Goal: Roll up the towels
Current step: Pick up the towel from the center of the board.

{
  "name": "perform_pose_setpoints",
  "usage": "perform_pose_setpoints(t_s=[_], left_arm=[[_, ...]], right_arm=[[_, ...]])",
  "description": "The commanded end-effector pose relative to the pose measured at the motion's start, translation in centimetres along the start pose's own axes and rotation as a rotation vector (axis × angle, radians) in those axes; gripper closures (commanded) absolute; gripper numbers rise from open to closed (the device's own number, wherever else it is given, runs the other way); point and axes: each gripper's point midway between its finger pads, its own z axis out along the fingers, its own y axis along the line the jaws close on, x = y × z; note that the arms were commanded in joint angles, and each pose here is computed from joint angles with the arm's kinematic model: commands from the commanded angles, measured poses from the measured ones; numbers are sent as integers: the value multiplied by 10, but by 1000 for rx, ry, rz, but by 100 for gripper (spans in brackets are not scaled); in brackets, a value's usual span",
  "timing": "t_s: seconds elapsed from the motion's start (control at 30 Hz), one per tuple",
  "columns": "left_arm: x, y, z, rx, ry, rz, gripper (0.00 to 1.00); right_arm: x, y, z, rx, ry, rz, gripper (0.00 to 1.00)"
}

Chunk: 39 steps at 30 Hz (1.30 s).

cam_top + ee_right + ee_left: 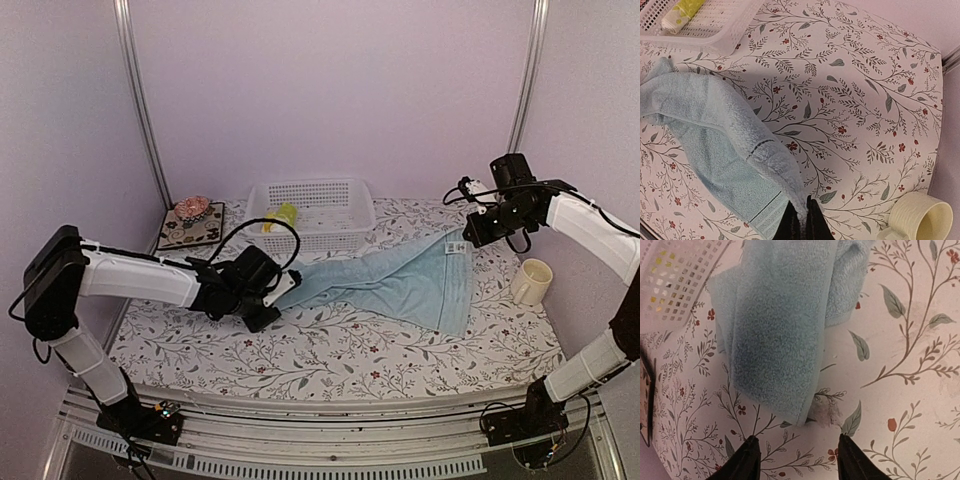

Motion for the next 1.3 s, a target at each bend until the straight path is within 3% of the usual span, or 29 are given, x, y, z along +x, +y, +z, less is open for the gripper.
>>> perform_pose_setpoints(t_s=[0.0,0.6,0.8,1.27], left_arm=[[-9,-10,11,-39,-33,50,46],[1,-11,54,-332,96,190,47],[17,-2,66,-446,202,236,48],[38,2,63,-440,268,227,54]], right_arm=[[-7,1,-4,1,-17,10,97],[-2,8,-6,-37,-31,23,96],[-3,11,-4,-55,-34,21,96],[-4,10,-3,-52,-30,17,96]])
